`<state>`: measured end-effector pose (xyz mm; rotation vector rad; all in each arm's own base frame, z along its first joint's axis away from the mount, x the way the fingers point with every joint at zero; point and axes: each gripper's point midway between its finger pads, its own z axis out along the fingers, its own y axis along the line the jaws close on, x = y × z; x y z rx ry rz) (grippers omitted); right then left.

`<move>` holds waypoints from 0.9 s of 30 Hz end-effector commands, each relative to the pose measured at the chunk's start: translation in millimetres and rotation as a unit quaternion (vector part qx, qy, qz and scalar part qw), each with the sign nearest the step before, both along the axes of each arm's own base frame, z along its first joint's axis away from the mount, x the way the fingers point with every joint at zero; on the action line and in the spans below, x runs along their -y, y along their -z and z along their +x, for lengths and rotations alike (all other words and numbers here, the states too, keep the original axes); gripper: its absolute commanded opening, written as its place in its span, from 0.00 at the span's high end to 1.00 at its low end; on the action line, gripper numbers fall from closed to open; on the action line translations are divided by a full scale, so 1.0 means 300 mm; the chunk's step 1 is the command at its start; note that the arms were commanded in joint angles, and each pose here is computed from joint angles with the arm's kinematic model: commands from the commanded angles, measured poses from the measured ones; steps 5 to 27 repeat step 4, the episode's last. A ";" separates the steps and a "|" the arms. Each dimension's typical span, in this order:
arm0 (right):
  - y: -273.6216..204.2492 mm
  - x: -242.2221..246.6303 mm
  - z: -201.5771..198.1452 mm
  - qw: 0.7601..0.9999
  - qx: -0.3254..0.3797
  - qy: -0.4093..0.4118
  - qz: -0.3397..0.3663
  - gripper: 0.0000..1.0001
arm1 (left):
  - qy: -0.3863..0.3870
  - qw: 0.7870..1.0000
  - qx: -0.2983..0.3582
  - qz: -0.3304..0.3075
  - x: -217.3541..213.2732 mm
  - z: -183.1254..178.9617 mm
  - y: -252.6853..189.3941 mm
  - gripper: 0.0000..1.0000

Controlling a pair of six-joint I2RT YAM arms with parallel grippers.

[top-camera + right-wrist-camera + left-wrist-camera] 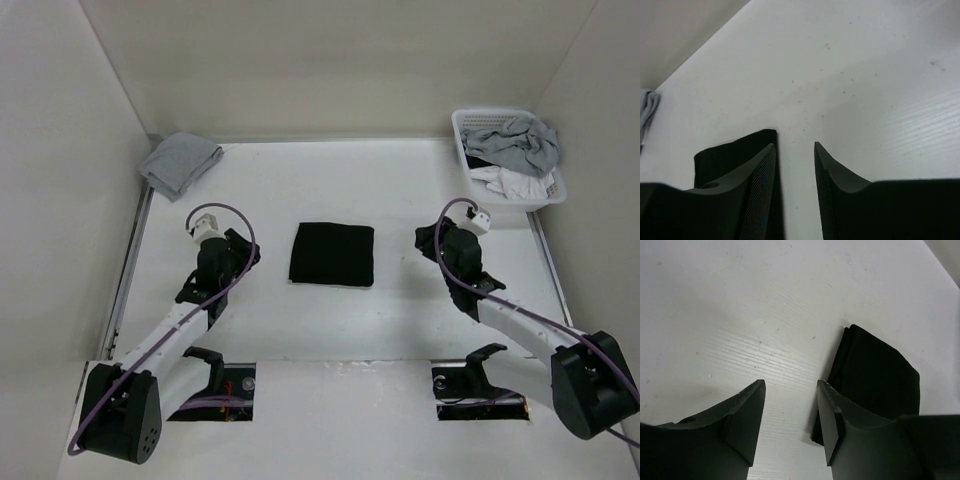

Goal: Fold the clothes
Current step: Fold the tank top

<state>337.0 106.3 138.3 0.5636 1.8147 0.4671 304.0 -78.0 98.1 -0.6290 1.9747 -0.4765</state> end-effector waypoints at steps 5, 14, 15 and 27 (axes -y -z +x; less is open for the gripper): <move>-0.062 0.004 0.036 0.999 0.044 0.013 0.014 0.59 | 0.000 0.999 0.027 0.021 -0.002 0.047 -0.066 0.51; -0.062 0.004 0.036 0.999 0.044 0.013 0.014 0.59 | 0.000 0.999 0.027 0.021 -0.002 0.047 -0.066 0.51; -0.062 0.004 0.036 0.999 0.044 0.013 0.014 0.59 | 0.000 0.999 0.027 0.021 -0.002 0.047 -0.066 0.51; -0.062 0.004 0.036 0.999 0.044 0.013 0.014 0.59 | 0.000 0.999 0.027 0.021 -0.002 0.047 -0.066 0.51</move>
